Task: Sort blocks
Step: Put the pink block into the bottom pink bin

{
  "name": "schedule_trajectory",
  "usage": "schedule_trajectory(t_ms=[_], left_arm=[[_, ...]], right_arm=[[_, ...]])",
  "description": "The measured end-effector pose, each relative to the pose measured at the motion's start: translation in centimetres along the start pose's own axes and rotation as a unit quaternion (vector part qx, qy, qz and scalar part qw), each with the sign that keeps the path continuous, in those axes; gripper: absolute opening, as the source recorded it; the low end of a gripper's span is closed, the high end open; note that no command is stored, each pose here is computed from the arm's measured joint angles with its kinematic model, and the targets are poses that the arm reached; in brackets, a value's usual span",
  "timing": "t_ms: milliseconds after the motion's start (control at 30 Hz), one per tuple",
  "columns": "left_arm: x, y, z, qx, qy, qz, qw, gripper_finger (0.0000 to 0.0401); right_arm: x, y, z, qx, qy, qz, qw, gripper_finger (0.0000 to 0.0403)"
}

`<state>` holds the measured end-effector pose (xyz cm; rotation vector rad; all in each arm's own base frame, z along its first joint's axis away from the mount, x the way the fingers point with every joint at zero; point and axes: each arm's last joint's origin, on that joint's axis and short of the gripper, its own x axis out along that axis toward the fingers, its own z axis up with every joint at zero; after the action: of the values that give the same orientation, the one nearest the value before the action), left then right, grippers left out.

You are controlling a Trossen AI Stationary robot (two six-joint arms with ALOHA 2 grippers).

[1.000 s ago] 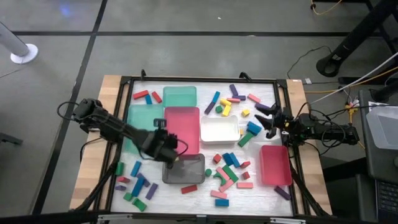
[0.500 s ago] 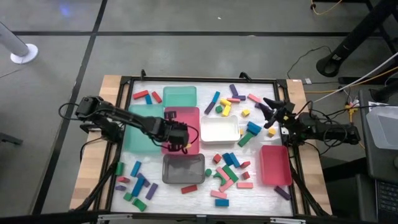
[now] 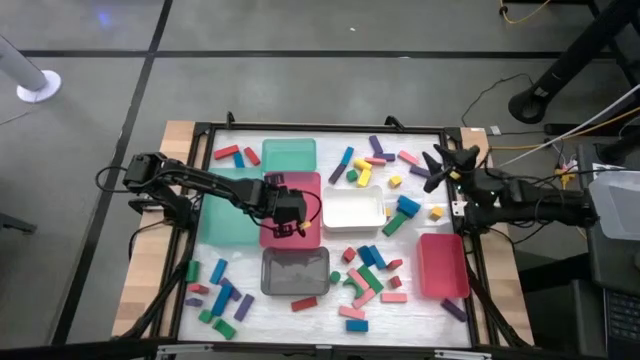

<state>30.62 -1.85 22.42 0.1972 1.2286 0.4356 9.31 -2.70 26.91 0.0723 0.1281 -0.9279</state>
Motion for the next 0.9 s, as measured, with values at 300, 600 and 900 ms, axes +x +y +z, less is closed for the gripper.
schedule_trajectory(t_ms=[300,600,900], left_arm=[[-0.5,0.2,0.3,0.000,-0.008,-0.002,1.000,0.0169],[-0.5,0.2,0.4,-0.002,-0.010,-0.002,1.000,0.0169],[-0.5,0.2,0.4,-0.003,-0.010,-0.002,1.000,0.0168]], right_arm=[[4.5,-1.2,2.3,-0.005,0.162,-0.035,0.986,0.0198],[12.8,-6.1,-0.1,0.023,0.348,-0.046,0.936,0.0198],[18.4,-8.5,-4.8,0.031,0.479,-0.019,0.877,0.0198]])
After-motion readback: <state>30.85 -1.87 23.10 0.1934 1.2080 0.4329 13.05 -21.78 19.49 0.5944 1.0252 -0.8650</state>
